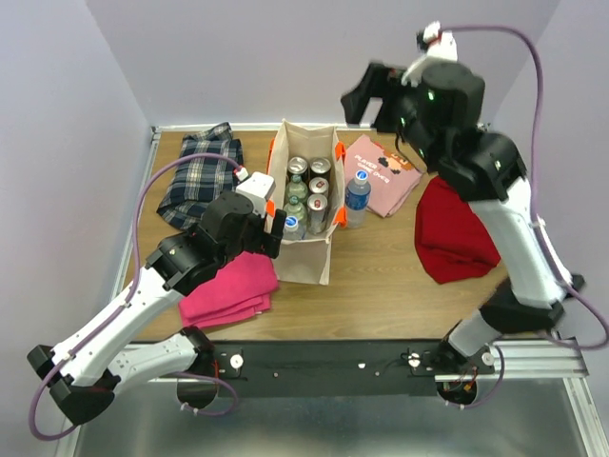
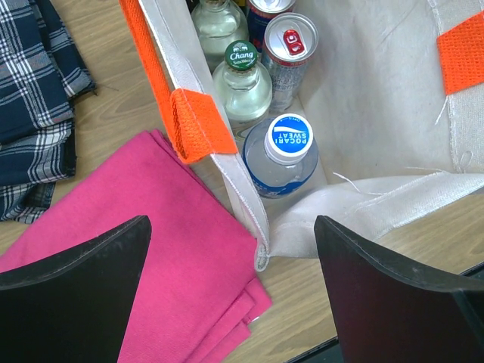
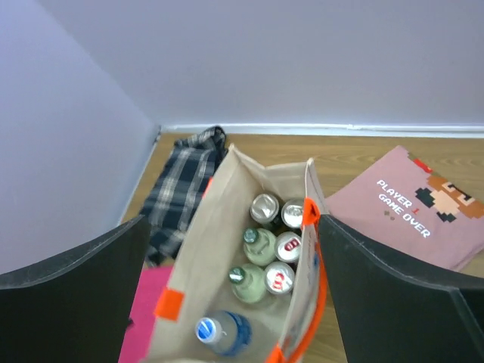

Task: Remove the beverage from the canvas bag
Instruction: Take out the drink from the canvas bag.

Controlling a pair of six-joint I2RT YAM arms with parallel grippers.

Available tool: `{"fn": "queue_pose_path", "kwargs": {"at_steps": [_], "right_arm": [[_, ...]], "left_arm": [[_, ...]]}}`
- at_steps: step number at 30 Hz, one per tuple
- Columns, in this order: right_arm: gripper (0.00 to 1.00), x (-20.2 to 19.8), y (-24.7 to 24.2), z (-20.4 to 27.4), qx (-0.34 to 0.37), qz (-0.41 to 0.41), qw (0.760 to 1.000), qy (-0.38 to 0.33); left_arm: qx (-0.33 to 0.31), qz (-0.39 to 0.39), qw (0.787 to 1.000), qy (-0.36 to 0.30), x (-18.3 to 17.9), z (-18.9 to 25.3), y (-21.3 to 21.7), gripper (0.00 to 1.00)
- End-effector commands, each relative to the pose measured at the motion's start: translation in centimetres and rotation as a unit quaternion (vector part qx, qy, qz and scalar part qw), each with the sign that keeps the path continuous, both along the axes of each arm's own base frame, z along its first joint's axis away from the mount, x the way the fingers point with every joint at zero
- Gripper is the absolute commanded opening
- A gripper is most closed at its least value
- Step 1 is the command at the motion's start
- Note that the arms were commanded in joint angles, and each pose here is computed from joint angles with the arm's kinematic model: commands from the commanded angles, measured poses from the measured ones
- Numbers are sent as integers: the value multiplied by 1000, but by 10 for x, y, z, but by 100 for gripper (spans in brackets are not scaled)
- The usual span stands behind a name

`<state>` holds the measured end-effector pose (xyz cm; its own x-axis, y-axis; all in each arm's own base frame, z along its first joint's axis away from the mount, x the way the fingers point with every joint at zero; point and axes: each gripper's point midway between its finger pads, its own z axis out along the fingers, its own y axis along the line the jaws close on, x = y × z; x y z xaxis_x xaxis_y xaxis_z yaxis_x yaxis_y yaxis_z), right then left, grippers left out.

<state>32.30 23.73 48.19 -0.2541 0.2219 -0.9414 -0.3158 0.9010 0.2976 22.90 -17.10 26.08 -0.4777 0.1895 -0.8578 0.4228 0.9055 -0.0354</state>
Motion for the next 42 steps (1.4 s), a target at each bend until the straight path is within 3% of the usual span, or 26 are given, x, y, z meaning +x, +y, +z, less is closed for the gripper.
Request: {"fn": "queue_pose_path", "kwargs": {"at_steps": [1,2,3,5,6,9,19,25,29,33,37,42], "right_arm": [[100,25,-22,-36,-66,-131,984,98],[100,21,-16,-40,-79,-106,986,102],[100,20,1,-28,-45,-63,993,85],[100,8,-1,-51,-51,-35,995,81],[100,11,15,-37,-8,-2,999,35],[100,1,6,-36,15,5,1000,-2],[100,9,41,-79,-79,74,991,78],[100,10,49,-85,-71,81,990,89],[100,15,53,-95,-87,80,987,110],[100,25,39,-119,-146,20,977,152],[100,34,27,-126,-206,-50,966,150],[100,24,50,-127,-239,-37,961,134]], "left_arm": [[-17,2,1000,-11,1,14,-3,99],[-20,2,1000,-14,2,15,-4,99],[-20,1,1000,-13,2,14,-4,99],[-18,-1,1000,-13,2,15,-5,99],[-17,0,1000,-14,4,16,-5,99],[-12,15,1000,-22,7,22,0,99],[-37,22,996,-73,24,79,1,99],[-107,78,988,-76,43,100,11,99],[-110,90,989,-41,62,96,25,99],[-116,103,987,-32,78,96,38,99],[-137,95,986,-28,82,96,45,99],[-149,65,986,-26,71,88,39,99]]}}
